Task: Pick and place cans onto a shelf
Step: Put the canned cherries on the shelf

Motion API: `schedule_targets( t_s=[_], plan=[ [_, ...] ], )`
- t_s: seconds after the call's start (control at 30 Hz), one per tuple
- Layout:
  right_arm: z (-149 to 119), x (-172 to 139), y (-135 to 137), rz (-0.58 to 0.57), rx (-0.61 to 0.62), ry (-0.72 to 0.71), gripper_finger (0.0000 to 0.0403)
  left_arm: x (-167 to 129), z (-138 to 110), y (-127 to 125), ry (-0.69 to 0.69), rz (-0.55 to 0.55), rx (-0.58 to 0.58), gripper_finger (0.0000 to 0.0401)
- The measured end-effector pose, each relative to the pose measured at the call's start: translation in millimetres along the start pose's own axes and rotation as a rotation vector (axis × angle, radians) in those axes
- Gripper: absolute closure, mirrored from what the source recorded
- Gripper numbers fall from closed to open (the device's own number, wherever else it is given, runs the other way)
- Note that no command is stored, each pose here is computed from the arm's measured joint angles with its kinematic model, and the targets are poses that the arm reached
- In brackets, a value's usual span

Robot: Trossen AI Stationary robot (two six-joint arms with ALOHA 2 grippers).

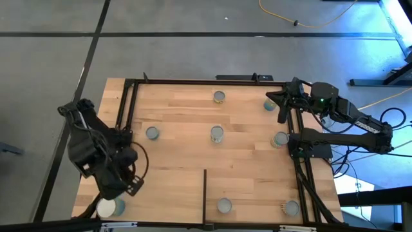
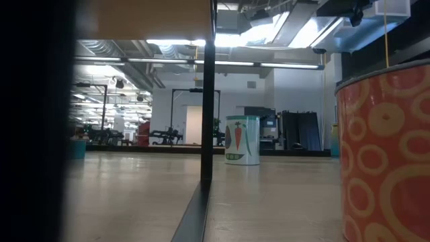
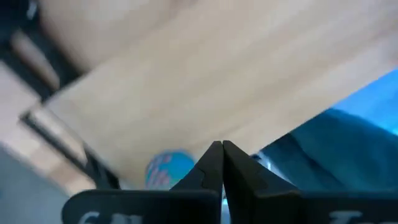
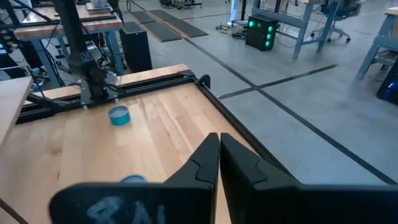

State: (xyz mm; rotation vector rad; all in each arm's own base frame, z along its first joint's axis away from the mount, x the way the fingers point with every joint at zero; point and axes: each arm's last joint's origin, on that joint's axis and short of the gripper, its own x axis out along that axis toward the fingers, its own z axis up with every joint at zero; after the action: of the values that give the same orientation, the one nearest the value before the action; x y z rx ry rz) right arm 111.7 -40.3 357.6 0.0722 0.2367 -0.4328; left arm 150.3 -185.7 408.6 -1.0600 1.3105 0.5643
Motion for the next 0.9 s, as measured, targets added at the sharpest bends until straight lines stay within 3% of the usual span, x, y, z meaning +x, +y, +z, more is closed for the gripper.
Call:
schedule_targets(
  t_s=[0.37, 0.73, 0.9],
  plan=[
    [1, 0, 1, 0.029, 0.084, -0.008, 0.0385, -27, 28, 6, -0.505, -0.188, 0.246, 0.0401],
    [2, 0, 2, 0.071, 0.078, -0.012, 0.0389, -37, 67, 5, -0.754, -0.042, 0.48, 0.0401],
    [11, -6, 2, 0.077, 0.021, -0.05, 0.0398, -55, 78, 20, -0.841, -0.043, 0.499, 0.0401]
  ],
)
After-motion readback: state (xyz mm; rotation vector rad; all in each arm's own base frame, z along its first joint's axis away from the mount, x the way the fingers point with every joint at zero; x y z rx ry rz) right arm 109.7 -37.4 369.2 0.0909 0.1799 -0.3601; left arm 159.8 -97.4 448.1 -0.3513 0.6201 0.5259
